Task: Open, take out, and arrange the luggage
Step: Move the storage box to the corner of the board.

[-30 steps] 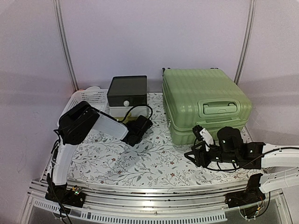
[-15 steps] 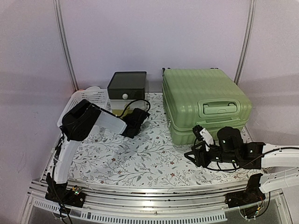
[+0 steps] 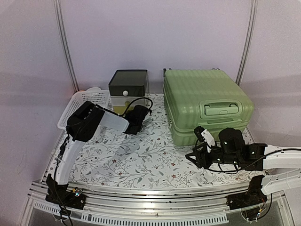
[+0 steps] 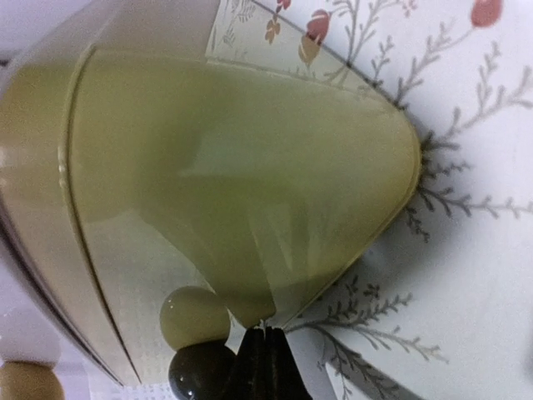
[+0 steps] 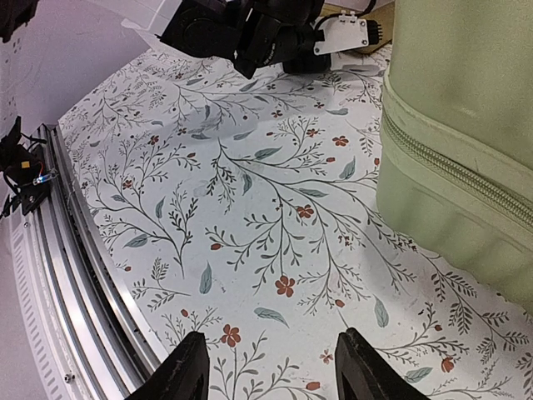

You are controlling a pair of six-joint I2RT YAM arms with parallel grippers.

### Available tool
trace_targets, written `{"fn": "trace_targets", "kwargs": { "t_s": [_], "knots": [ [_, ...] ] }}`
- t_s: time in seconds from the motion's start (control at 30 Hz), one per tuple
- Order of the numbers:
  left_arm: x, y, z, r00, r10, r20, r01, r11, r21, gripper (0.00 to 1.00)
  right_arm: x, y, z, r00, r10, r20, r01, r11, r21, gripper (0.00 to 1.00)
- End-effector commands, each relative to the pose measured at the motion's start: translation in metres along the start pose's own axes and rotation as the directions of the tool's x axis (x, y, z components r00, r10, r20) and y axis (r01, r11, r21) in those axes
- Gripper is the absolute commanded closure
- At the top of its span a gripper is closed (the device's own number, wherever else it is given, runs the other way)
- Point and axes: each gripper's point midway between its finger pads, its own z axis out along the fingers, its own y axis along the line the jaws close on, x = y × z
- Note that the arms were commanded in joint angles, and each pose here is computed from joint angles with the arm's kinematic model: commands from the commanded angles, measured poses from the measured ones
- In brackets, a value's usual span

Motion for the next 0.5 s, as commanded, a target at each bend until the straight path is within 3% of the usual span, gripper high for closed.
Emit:
{"fn": "trace_targets", "kwargs": {
  "t_s": [0.0, 0.23, 0.47],
  "knots": [
    [0.035, -0.030, 0.045, 0.997, 0.059, -0.052, -0.056, 0.997, 0.050, 1.00, -0.018, 0.001, -0.005, 0.999, 0.016, 0.046, -0.017, 1.000, 0.001, 0.47],
    [0.035, -0.020, 0.058, 0.997, 0.050, -0.059, -0.048, 0.998, 0.037, 1.00, -0.020, 0.001, -0.007, 0.999, 0.024, 0.047, -0.024, 1.000, 0.000, 0.47],
    [0.023, -0.018, 0.028, 0.999, 0.042, -0.017, -0.041, 0.996, 0.082, 0.99, -0.022, 0.003, -0.002, 0.999, 0.026, 0.045, -0.026, 1.000, -0.005, 0.44]
  ]
}}
